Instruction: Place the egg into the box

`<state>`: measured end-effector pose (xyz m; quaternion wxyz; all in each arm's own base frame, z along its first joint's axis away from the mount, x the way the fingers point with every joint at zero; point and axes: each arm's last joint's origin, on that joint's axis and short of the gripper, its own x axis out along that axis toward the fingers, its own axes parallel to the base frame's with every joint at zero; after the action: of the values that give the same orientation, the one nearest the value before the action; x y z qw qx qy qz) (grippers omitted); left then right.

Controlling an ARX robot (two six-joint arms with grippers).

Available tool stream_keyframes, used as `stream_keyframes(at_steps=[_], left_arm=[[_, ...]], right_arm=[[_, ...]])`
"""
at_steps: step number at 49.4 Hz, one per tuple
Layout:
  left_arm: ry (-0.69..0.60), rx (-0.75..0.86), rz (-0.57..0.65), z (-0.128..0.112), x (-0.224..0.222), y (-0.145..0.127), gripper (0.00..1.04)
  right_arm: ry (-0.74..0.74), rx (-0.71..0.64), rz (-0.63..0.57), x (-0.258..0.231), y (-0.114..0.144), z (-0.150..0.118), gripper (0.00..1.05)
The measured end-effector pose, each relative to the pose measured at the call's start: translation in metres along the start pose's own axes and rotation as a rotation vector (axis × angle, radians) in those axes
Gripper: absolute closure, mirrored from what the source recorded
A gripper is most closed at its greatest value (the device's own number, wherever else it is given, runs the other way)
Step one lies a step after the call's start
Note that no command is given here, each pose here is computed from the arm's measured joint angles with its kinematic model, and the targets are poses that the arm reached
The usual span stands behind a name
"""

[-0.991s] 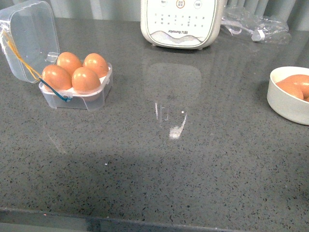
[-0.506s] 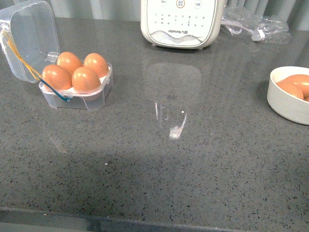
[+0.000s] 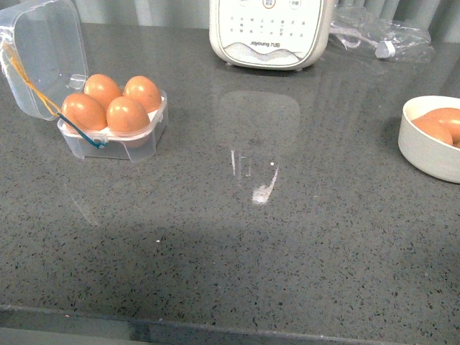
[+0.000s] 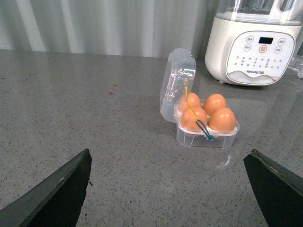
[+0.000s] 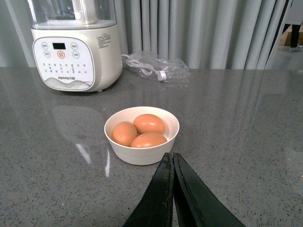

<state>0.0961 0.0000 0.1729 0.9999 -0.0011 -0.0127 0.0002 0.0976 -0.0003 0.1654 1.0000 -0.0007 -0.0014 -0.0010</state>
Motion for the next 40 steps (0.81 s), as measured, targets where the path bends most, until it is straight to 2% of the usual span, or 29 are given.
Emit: stream_keyframes(at_steps=[7, 24, 35, 40], left_arm=[[0.0, 0.0, 0.0, 0.0, 0.0, 0.0, 0.07], [0.0, 0.0, 0.0, 0.0, 0.0, 0.0, 0.07], [0.0, 0.0, 0.0, 0.0, 0.0, 0.0, 0.07], [0.0, 0.0, 0.0, 0.0, 0.0, 0.0, 0.07]], right_arm=[[0.0, -0.001, 0.0, 0.0, 0.0, 0.0, 1.01], [0.0, -0.001, 0.0, 0.0, 0.0, 0.0, 0.47], [0.0, 0.0, 0.0, 0.0, 0.0, 0.0, 0.05], [0.0, 0.0, 0.0, 0.0, 0.0, 0.0, 0.08]])
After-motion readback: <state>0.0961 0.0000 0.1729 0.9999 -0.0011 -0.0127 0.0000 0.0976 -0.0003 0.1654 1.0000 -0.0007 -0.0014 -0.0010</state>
